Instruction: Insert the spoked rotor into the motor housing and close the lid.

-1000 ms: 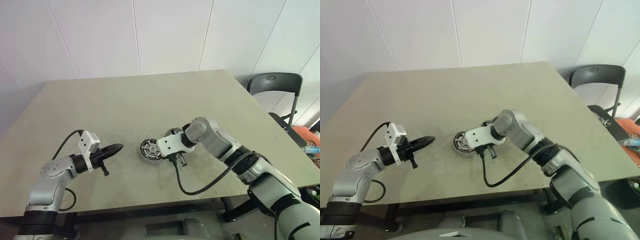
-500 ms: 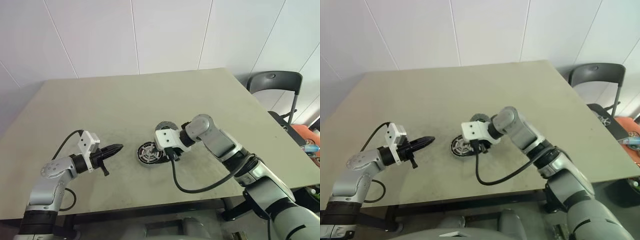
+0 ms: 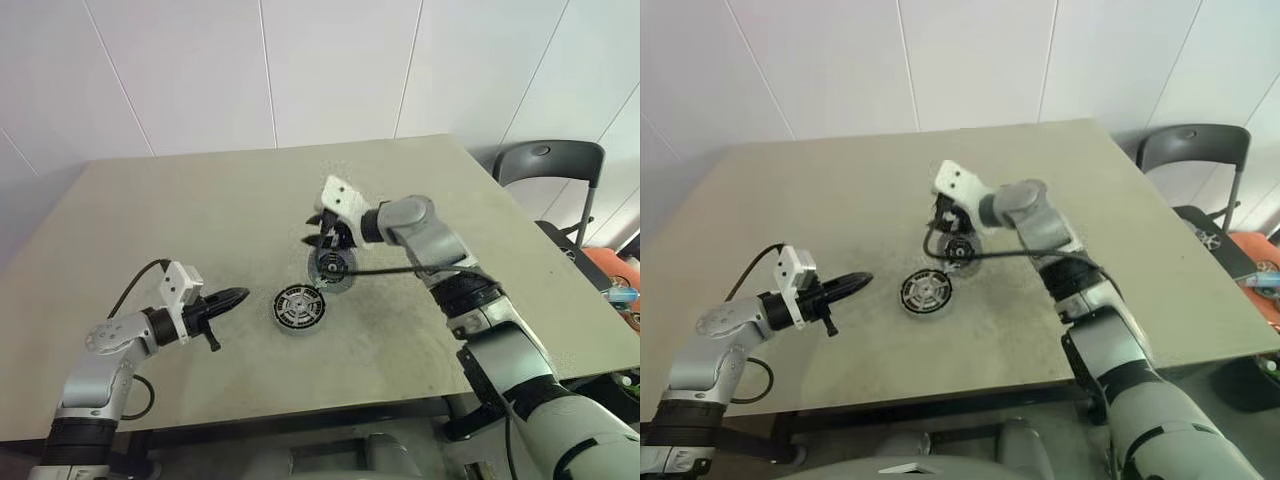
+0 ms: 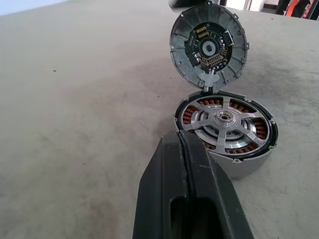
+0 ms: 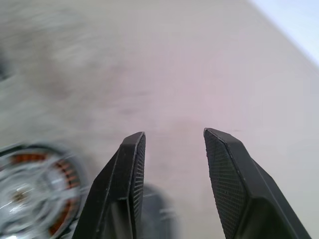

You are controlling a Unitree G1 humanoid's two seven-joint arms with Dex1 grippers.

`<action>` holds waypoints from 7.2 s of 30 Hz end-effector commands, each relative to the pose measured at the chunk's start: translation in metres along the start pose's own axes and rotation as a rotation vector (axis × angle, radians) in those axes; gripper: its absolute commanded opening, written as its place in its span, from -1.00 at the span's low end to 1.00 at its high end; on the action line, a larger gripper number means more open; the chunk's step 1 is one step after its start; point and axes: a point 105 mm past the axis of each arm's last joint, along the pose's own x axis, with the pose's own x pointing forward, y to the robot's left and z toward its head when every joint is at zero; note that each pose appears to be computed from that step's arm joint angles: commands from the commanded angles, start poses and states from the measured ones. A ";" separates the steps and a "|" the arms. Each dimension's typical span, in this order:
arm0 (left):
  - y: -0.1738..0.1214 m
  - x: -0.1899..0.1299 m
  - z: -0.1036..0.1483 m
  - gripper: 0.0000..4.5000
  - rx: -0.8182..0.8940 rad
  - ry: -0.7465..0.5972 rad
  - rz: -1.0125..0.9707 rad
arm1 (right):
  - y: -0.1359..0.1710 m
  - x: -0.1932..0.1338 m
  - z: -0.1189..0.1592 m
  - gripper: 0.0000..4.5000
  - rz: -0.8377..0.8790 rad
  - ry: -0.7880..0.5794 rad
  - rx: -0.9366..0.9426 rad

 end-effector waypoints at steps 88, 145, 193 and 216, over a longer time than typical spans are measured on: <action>0.018 -0.023 0.021 -1.00 0.054 -0.021 0.067 | 0.108 0.017 -0.037 -0.74 0.334 -0.058 0.391; 0.010 -0.015 0.025 -1.00 0.042 -0.039 0.041 | 0.106 0.042 -0.045 0.98 0.166 -0.069 0.239; 0.014 -0.012 0.020 -1.00 0.045 -0.035 0.046 | 0.102 0.023 -0.039 0.55 0.311 -0.073 0.170; 0.013 -0.011 0.019 -1.00 0.045 -0.030 0.039 | 0.104 0.019 -0.045 0.55 0.340 -0.048 0.212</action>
